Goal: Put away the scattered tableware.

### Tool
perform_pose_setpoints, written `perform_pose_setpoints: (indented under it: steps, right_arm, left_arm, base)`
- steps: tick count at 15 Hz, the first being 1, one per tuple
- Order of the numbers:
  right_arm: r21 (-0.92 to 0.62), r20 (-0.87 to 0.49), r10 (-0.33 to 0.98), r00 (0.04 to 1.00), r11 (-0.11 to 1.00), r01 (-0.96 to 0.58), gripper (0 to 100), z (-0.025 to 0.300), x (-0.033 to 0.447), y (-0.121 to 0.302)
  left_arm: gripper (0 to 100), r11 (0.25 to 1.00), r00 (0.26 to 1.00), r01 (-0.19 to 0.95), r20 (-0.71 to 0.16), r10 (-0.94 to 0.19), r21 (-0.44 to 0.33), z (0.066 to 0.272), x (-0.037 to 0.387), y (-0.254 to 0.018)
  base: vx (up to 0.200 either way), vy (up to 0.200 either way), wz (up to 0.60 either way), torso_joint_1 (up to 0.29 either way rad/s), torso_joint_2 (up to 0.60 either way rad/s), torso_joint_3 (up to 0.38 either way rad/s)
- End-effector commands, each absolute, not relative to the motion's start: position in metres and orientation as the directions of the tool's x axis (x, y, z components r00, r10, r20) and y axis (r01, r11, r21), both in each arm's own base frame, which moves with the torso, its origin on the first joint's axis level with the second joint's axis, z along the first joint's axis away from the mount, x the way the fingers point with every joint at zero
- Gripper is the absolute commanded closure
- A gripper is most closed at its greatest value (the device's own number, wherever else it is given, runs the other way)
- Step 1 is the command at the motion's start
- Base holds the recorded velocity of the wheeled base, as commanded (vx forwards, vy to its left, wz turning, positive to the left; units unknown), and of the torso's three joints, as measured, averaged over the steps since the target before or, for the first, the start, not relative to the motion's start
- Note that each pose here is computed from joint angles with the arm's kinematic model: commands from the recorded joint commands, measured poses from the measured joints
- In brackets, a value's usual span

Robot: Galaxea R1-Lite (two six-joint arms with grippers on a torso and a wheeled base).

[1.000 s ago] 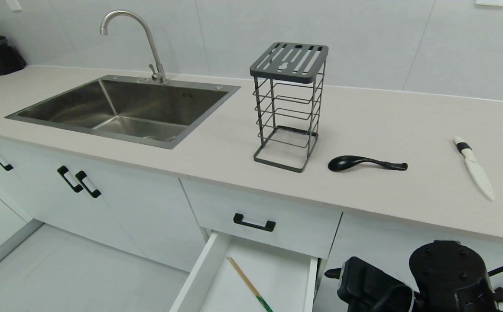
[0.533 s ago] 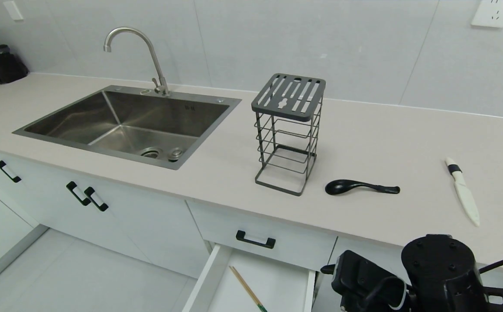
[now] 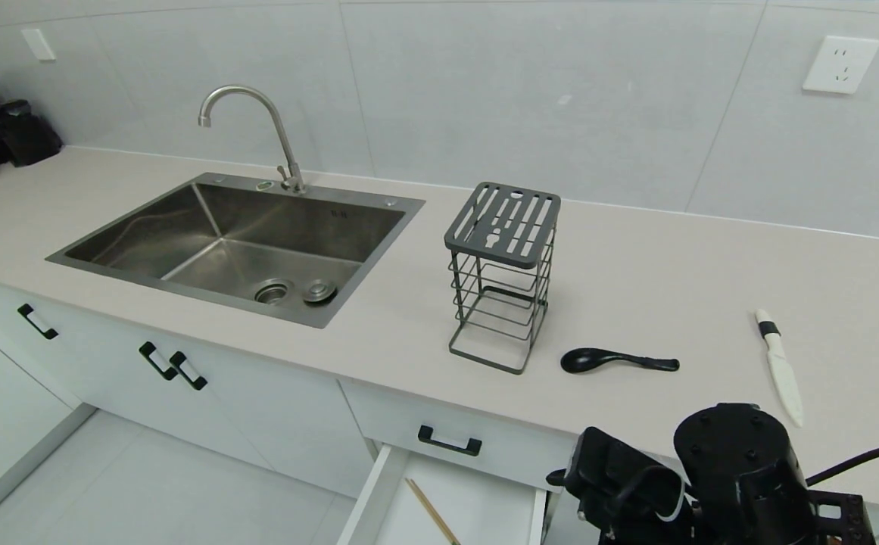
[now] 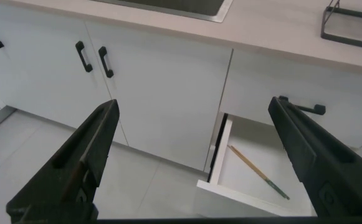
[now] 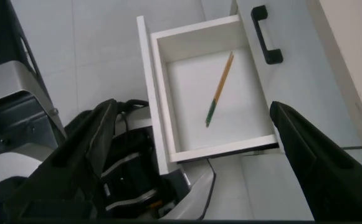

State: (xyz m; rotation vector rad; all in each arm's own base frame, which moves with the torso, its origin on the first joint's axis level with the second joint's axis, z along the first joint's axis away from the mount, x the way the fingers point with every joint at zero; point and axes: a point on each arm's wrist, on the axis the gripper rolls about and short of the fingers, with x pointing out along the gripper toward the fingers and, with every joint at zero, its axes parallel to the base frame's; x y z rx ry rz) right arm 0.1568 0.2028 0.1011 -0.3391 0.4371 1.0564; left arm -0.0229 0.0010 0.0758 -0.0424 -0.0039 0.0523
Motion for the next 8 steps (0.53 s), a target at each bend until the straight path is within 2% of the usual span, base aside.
perform_pose_setpoints:
  steps: [1,8]
  right_arm:
    - [-0.053,-0.513,0.742,0.432,0.475,-0.879,0,0.096,0.162,0.200]
    - [-0.034,-0.466,0.604,0.647,0.718,-0.695,0,0.109,0.197,0.185]
  left_arm:
    - [0,0.998,0.999,-0.054,0.002,0.054,-0.043,0.076,-0.023,0.001]
    - [0,0.998,0.999,-0.053,0.003,0.054,-0.043,0.076,-0.023,0.001]
  base:
    - [0.000,0.000,0.00,0.076,-0.14,-0.071]
    - [0.000,0.000,0.00,0.006,-0.01,-0.007]
